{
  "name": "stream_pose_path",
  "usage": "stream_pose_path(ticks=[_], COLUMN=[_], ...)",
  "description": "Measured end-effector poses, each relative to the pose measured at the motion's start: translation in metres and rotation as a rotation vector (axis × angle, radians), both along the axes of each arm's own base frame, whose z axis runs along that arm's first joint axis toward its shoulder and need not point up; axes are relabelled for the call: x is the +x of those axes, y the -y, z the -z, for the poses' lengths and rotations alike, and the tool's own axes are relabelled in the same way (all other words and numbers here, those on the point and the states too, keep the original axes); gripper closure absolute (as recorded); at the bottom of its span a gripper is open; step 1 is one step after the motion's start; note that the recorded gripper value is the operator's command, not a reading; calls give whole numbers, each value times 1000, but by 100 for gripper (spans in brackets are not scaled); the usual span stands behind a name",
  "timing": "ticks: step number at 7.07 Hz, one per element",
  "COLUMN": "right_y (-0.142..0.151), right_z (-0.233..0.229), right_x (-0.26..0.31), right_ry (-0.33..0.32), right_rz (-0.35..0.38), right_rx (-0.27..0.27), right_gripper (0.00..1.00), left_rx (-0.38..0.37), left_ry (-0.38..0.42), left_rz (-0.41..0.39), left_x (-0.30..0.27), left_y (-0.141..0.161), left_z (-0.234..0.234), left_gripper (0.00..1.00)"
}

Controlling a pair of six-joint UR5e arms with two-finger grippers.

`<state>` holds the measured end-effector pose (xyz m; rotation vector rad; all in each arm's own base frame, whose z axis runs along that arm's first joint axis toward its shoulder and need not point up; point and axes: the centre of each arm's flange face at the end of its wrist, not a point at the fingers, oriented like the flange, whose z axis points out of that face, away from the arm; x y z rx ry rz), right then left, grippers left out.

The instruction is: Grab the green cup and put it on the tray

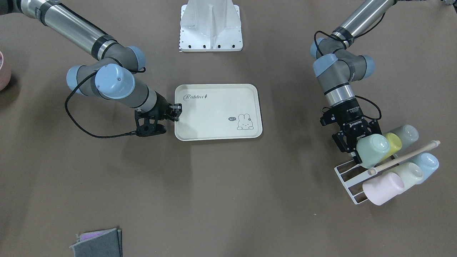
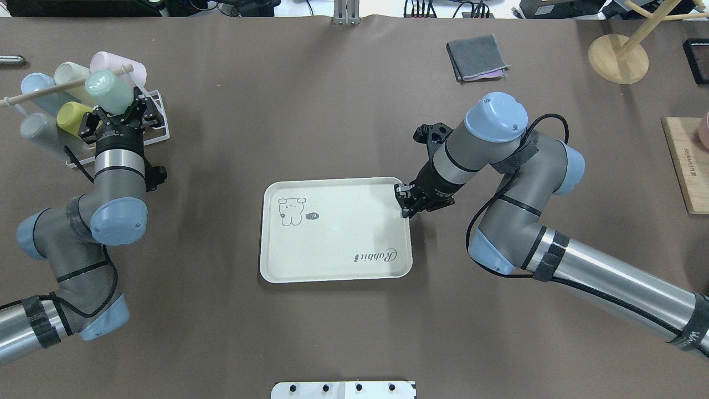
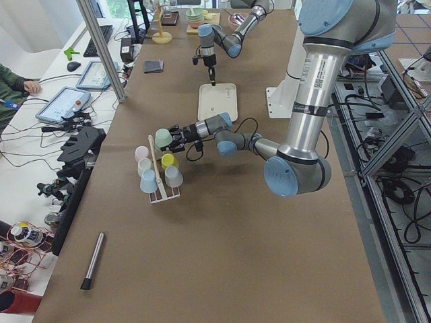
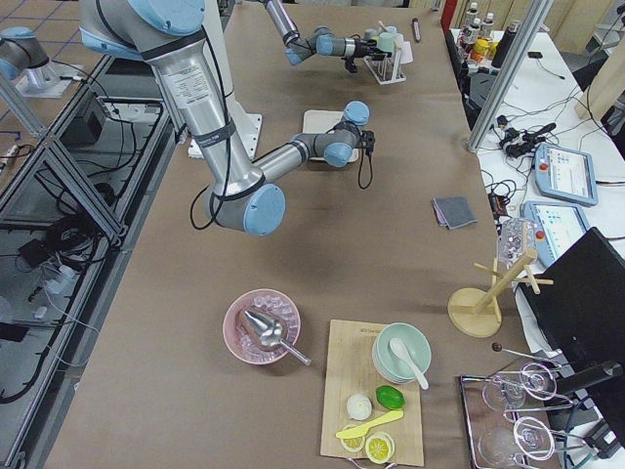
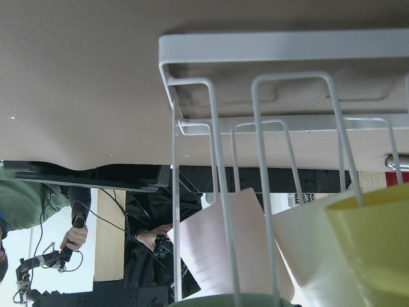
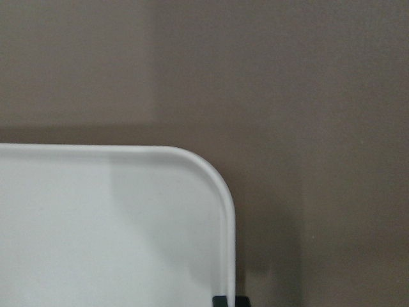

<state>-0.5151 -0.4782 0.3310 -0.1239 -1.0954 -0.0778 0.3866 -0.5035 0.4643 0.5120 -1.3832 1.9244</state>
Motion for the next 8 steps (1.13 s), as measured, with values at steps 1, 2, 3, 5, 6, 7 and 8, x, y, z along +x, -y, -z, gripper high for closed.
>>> stream_pose_path(ticks=[1, 2, 3, 5, 6, 7, 8], right_y=[-1, -2, -2, -5, -4, 4, 19], right_z=[0, 0, 0, 1, 0, -7, -17], right_x=[2, 4, 5, 18, 34, 55, 82], right_ry=[2, 3, 4, 12, 17, 13, 0], right_rz=[-1, -3, -5, -14, -26, -47, -77], right_rx=[0, 0, -1, 2, 3, -5, -21], right_gripper=[95, 53, 19, 0, 0, 0, 0], left_rx=[2, 1, 1, 10, 20, 31, 42], left_ry=[-1, 0, 0, 18, 26, 21, 6], left_rz=[2, 4, 8, 4, -3, -3, 0], left_x=[-3, -8, -12, -21, -26, -30, -34], left_y=[0, -1, -1, 0, -1, -1, -1], left_z=[1, 0, -1, 9, 20, 30, 41], left_gripper=[52, 52, 52, 52, 52, 52, 52])
